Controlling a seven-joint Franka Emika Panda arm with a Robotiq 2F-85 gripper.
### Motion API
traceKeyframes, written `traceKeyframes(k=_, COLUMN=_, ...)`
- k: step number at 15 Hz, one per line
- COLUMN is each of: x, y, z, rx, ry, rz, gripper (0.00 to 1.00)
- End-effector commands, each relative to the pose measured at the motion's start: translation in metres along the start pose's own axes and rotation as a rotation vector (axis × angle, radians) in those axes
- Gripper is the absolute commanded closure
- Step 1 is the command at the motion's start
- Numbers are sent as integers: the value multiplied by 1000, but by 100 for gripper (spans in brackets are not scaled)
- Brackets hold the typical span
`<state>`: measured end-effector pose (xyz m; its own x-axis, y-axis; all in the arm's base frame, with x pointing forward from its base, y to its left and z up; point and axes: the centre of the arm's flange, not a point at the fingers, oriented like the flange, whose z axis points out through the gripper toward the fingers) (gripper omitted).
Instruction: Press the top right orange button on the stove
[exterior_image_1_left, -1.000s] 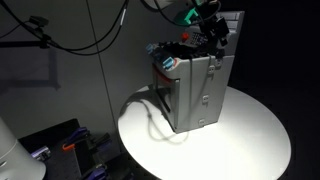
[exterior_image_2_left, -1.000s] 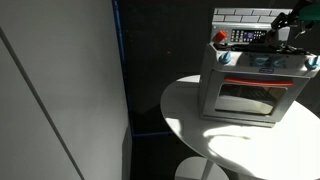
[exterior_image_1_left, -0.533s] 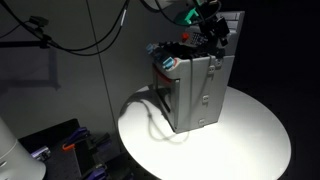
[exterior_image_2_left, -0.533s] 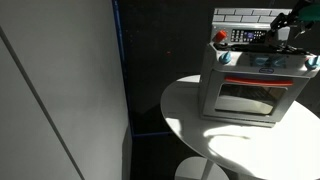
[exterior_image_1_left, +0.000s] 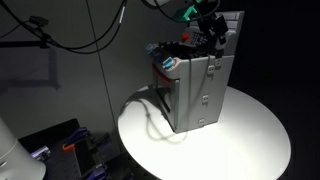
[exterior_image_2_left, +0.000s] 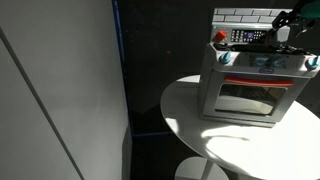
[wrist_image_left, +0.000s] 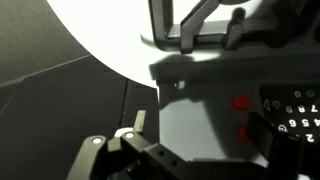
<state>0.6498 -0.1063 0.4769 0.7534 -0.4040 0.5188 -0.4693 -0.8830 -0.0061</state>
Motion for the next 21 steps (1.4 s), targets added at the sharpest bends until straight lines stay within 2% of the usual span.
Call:
traceKeyframes(k=1, x=-6, y=6, z=-21, rx=27, ry=-42, rz=-13, gripper=0)
traceKeyframes(k=4, x=-13, y=8, z=-30, rx=58, ry=-106, rz=-28, gripper=0)
traceKeyframes(k=9, x=-28, y=8, z=-48, rx=121, ry=-272, rz=-110, gripper=0)
traceKeyframes(k=17, x=-51, y=22, z=-104, rx=111, ry=-508, rz=-322, gripper=0)
traceKeyframes(k=21, x=-65, y=33, z=-134, rx=118, ry=-594, rz=-411, gripper=0)
